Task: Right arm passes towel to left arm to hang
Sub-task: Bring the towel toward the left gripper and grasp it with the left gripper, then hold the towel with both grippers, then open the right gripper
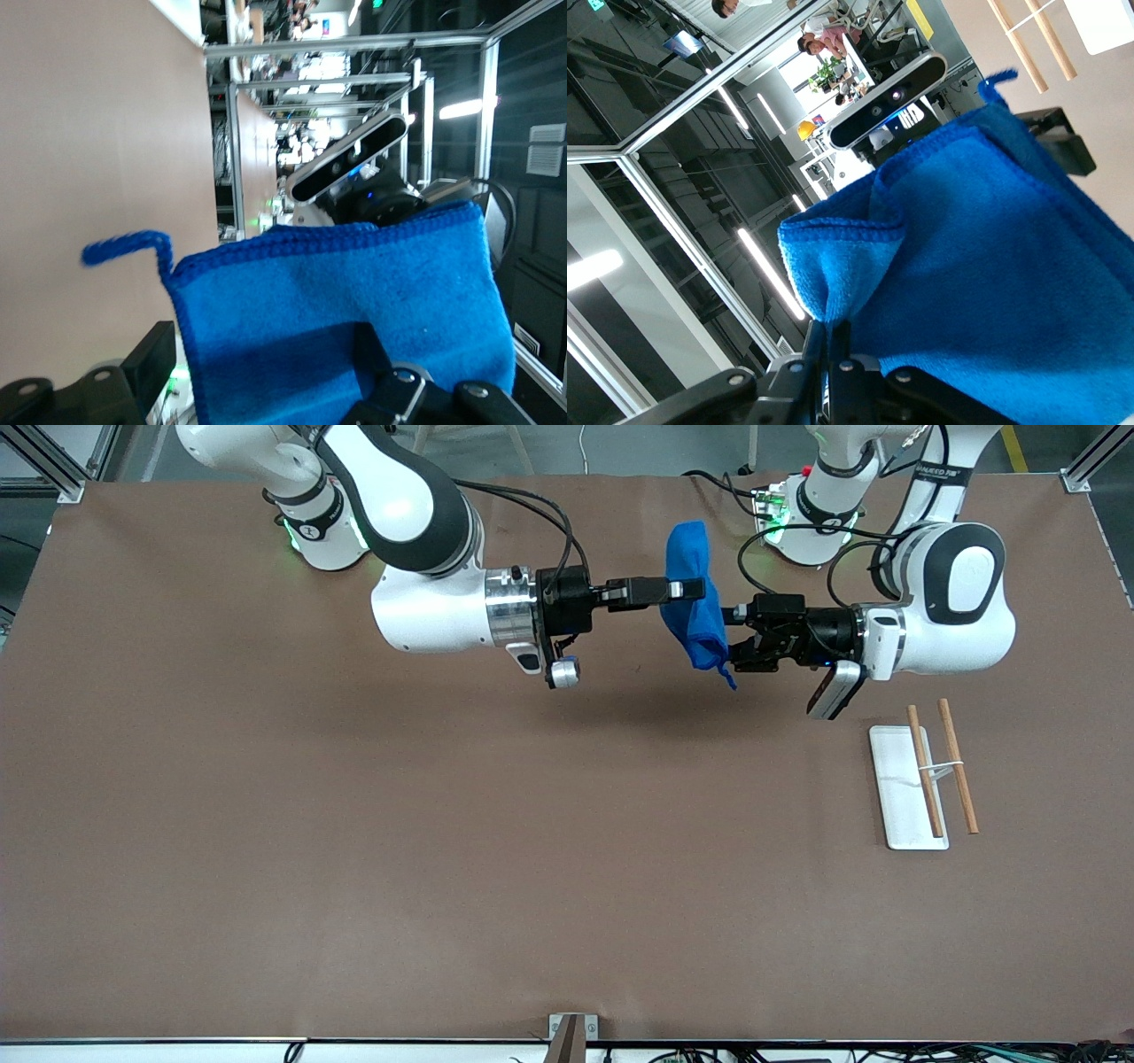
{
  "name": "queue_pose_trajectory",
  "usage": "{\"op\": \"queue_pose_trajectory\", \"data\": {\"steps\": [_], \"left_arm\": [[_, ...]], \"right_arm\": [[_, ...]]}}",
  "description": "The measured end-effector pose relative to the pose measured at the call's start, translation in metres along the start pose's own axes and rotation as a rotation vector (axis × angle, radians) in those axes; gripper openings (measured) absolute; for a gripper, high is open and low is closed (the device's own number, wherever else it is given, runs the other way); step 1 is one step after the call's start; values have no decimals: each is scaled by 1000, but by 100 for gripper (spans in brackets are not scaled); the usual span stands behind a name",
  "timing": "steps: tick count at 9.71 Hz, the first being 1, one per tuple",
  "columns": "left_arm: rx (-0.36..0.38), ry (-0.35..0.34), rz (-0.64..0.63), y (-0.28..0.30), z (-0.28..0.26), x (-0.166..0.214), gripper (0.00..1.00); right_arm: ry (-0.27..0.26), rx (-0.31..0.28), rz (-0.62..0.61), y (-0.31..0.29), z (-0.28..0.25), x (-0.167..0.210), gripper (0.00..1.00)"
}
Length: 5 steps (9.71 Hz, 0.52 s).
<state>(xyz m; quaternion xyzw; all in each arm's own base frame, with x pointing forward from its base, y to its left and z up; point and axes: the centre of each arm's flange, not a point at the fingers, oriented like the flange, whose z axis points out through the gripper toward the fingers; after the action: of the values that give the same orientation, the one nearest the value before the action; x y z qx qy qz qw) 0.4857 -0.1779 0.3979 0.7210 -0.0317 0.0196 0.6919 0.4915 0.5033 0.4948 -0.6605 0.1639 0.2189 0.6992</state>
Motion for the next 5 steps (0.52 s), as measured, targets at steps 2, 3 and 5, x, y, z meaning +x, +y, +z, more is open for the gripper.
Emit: {"op": "queue_pose_trajectory", "data": {"steps": [2,3,5], "left_arm": [[-11,29,20,-8,10,-6,88],[-23,40,28,-10,13,-8,87],[-44,57,41,-16,18,-14,87]], "right_arm": [[-10,-4,0,2,6,-5,4],[-14,-7,1,4,9,-7,4],[-17,-9,2,5,11,-8,4]]}}
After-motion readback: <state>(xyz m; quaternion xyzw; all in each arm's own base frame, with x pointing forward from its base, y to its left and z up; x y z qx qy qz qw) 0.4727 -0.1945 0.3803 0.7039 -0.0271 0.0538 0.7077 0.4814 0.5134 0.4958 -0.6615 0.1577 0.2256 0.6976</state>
